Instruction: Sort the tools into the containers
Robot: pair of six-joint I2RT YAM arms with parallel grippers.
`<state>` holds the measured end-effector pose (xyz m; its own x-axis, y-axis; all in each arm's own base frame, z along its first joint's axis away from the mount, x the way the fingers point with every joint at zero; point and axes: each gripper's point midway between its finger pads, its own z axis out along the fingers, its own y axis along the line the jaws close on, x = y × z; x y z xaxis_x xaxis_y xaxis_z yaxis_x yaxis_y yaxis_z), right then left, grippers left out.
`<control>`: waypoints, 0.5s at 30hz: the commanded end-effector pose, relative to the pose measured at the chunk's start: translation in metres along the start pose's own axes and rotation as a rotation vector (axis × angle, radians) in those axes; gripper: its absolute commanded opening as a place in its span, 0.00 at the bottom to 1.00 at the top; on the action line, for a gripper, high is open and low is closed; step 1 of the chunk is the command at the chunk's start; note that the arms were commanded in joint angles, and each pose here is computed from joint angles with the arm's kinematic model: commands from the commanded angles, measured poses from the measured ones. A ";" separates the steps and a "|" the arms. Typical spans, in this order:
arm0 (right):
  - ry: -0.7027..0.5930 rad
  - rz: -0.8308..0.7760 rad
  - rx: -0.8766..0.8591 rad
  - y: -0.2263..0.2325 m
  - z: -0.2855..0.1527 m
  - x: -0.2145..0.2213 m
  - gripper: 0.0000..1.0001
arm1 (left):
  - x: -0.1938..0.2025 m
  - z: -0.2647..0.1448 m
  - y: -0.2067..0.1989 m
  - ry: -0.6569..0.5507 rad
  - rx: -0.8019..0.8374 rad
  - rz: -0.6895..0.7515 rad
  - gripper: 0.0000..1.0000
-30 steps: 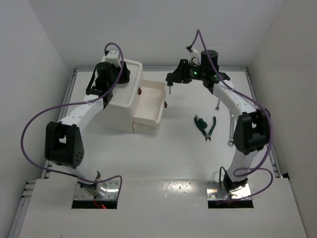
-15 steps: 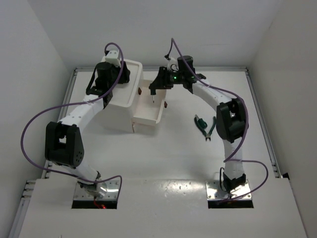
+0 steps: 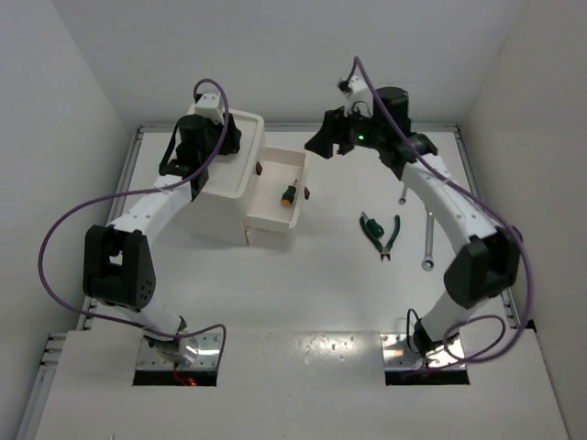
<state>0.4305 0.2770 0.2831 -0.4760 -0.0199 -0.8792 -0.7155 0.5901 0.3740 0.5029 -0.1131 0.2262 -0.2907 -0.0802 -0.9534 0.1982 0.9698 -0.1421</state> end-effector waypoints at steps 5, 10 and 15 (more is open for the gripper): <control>0.375 -0.118 0.411 -0.065 -0.129 0.133 0.62 | 0.243 -0.098 0.019 0.901 -0.114 -0.113 0.52; 0.601 -0.116 0.456 -0.064 -0.180 0.227 0.63 | 0.243 -0.098 0.019 0.901 -0.113 -0.113 0.56; 0.666 -0.091 0.520 -0.094 -0.184 0.263 0.63 | 0.242 -0.095 0.017 0.901 -0.103 -0.118 0.64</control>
<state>0.2597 0.0836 0.0762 -0.7765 -0.4239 -0.4662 -0.5126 0.8552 0.0762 0.5015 -0.1172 0.2270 -0.2933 -0.0826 -0.9524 0.2197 0.9638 -0.1513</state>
